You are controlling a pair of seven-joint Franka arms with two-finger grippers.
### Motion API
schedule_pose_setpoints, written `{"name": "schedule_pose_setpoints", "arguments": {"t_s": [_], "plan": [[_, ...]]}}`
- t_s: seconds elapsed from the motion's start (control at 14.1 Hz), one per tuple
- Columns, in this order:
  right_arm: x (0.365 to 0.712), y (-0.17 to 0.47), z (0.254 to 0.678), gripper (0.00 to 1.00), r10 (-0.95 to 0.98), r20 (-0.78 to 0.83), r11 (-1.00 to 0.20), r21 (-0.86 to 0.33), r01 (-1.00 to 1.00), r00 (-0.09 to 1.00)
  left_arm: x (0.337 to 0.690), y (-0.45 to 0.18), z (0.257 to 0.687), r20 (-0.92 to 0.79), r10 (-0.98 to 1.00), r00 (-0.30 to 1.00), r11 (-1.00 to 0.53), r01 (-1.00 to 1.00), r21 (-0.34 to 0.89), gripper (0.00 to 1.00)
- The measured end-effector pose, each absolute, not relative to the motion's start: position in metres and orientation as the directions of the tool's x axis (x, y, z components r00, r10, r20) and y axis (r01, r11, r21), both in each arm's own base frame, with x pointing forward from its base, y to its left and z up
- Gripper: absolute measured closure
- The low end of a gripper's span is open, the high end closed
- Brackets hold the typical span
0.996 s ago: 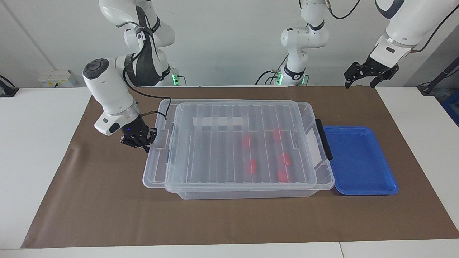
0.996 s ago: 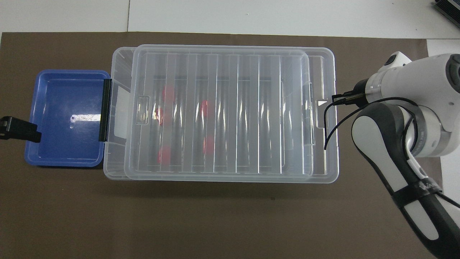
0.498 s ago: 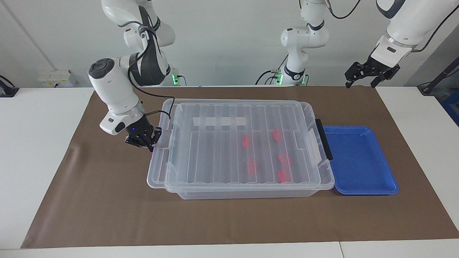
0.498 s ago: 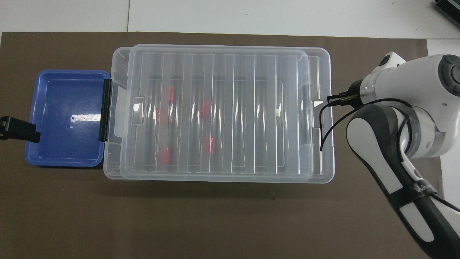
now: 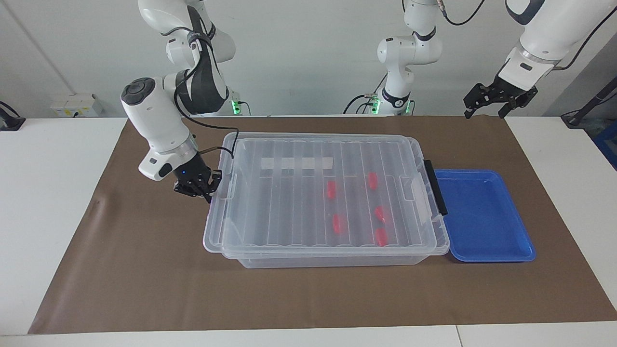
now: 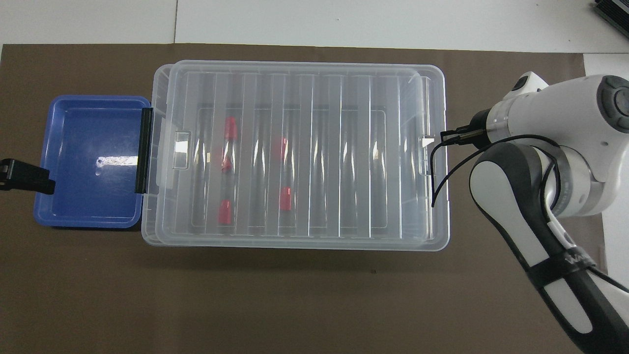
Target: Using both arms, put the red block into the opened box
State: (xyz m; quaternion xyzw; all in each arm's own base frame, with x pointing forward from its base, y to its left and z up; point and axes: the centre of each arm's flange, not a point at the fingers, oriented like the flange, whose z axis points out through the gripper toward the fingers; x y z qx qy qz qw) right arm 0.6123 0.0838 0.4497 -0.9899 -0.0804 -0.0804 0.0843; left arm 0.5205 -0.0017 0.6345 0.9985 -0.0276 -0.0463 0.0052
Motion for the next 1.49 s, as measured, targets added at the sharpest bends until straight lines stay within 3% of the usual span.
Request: {"name": "schedule_pose_setpoints", "arguments": {"t_s": [1.49], "plan": [[0.6113, 0.0903, 0.4493, 0.99, 0.108, 0.171, -0.964, -0.222, 0.145, 0.979, 0.5244, -0.0017, 0.6398, -0.045, -0.056, 0.997, -0.998, -0.056, 0.011, 0.00]]}}
